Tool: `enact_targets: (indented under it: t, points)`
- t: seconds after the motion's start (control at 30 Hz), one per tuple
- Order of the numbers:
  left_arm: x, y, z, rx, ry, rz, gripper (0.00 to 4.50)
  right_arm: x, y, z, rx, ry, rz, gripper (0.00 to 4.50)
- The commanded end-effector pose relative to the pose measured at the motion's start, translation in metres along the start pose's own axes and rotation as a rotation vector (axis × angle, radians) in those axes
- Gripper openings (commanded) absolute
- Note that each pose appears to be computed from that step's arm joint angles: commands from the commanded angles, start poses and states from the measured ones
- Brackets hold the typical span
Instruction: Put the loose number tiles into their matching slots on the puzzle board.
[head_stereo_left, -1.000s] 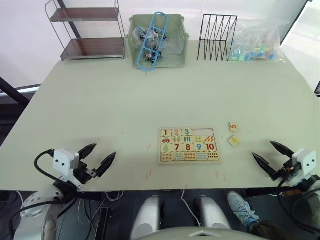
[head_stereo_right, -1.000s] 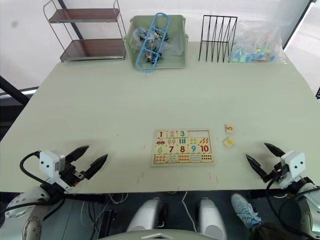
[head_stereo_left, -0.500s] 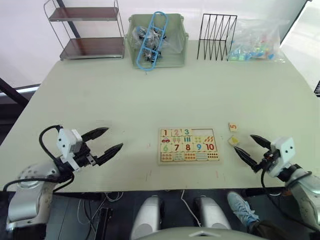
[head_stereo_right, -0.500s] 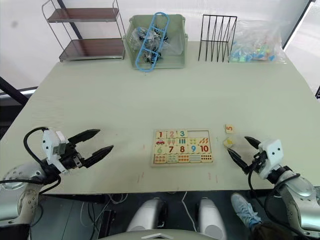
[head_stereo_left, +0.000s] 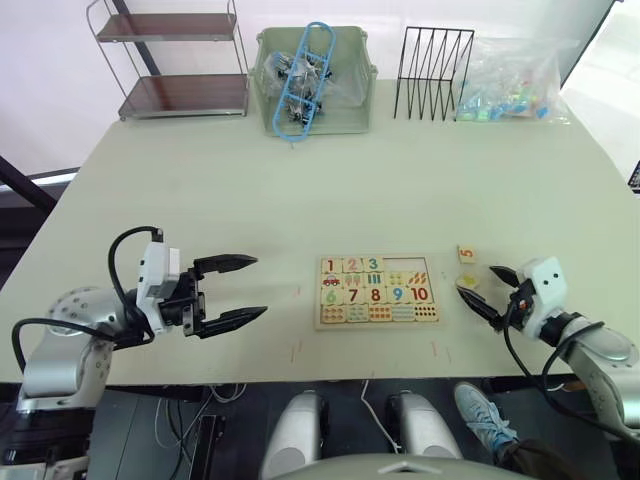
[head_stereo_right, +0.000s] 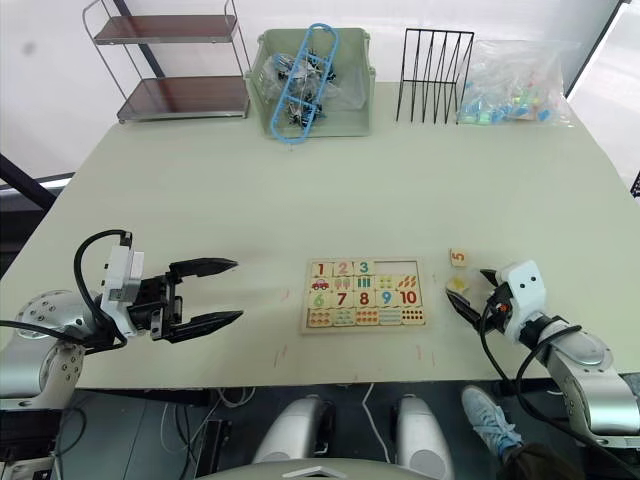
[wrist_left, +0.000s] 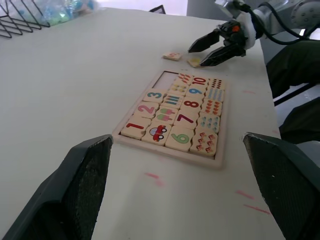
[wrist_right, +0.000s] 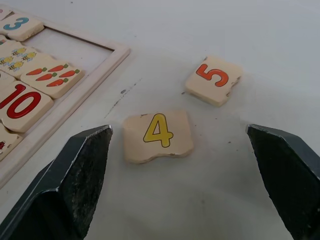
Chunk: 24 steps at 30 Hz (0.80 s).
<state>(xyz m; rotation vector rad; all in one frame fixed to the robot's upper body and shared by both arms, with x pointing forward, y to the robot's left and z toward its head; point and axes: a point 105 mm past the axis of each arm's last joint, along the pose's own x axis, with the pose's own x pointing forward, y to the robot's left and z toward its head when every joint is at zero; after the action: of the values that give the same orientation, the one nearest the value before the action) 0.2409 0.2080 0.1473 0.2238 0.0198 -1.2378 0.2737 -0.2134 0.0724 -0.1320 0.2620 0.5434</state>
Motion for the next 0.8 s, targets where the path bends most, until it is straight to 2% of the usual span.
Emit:
enact_targets:
  t: [0.03, 0.2, 0.3, 0.43, 0.47, 0.63, 0.8]
  points:
    - [0.004, -0.005, 0.012, 0.018, -0.048, -0.068, 4.41, 0.001, 0.003, 0.005, -0.054, -0.017, 0.035, 4.50]
    - [0.001, -0.006, 0.008, 0.020, -0.033, -0.103, 4.41, 0.002, 0.004, 0.000, -0.057, -0.006, 0.055, 4.50]
    - [-0.001, -0.005, 0.006, 0.026, -0.027, -0.109, 4.50, 0.002, 0.004, -0.002, -0.059, -0.011, 0.054, 3.66]
    - [-0.002, -0.005, 0.005, 0.030, -0.030, -0.119, 4.50, 0.002, 0.005, -0.001, -0.049, -0.029, 0.040, 1.73]
    - [-0.002, -0.006, 0.005, 0.032, -0.032, -0.125, 4.50, 0.002, 0.005, 0.000, -0.043, -0.036, 0.034, 1.43]
    - [-0.003, -0.008, 0.004, 0.032, -0.040, -0.150, 4.50, -0.005, 0.009, 0.008, 0.001, -0.076, -0.043, 1.43]
    - [-0.004, -0.008, 0.004, 0.037, -0.044, -0.172, 4.50, -0.019, 0.030, 0.006, 0.080, -0.049, -0.131, 1.43]
